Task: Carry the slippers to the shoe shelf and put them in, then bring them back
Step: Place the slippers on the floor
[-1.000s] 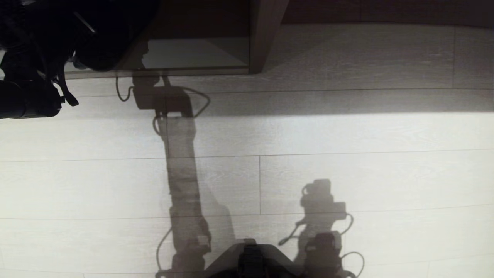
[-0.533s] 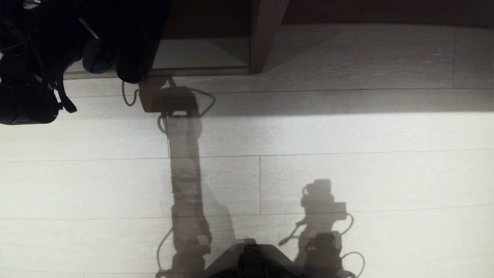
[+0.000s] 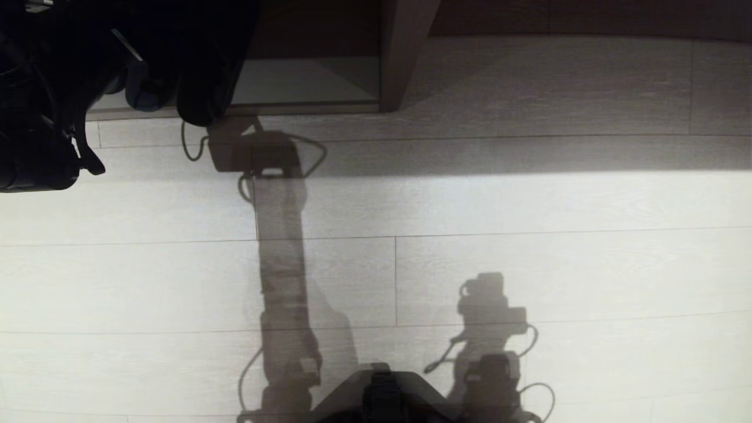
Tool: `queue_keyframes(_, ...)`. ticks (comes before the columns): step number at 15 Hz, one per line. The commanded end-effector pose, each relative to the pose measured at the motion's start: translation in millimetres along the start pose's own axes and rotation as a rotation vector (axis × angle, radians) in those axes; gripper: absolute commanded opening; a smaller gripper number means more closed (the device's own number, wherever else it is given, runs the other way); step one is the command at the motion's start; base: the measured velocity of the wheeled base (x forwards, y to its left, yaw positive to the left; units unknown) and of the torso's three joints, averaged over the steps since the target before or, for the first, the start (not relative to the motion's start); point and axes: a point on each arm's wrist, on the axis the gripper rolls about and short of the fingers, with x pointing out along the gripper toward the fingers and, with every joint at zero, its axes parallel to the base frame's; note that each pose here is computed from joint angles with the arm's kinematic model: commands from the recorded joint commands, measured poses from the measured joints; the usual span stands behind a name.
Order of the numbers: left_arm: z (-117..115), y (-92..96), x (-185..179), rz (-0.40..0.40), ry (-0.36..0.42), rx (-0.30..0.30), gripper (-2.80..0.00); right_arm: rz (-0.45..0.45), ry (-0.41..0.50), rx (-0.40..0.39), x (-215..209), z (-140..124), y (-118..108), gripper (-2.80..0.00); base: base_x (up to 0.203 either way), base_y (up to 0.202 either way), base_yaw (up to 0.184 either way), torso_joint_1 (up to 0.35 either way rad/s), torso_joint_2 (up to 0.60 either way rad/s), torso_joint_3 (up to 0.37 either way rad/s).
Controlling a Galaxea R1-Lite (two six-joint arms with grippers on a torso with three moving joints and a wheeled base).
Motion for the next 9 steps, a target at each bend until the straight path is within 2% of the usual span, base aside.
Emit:
queue_keyframes(1, -6.1, 11.3, -0.5, -0.011, -0.057, 0.049, 0.00, 0.001, -0.001, 0.000, -0.1, 0.0, 0.0, -2.80, 0.000, 0.000, 0.000, 0.000, 0.00, 0.000)
queue_keyframes(2, -8.2, 17.1, -1.8, -0.020, -0.072, 0.074, 0.00, 0.001, -0.001, 0.000, -0.1, 0.0, 0.0, -2.80, 0.000, 0.000, 0.000, 0.000, 0.00, 0.000)
queue_keyframes(5, -14.8, 22.0, -3.8, -0.016, -0.060, 0.091, 0.00, 0.001, -0.001, 0.000, -0.1, 0.0, 0.0, -2.80, 0.000, 0.000, 0.000, 0.000, 0.00, 0.000)
queue_keyframes(7, -27.7, 26.4, -5.2, -0.024, -0.060, 0.144, 0.00, 0.001, -0.001, 0.000, -0.1, 0.0, 0.0, -2.80, 0.000, 0.000, 0.000, 0.000, 0.00, 0.000)
queue_keyframes(9, -37.7, 29.9, -8.9, -0.063, -0.063, 0.156, 0.00, 0.001, -0.001, 0.000, -0.1, 0.0, 0.0, -2.80, 0.000, 0.000, 0.000, 0.000, 0.00, 0.000)
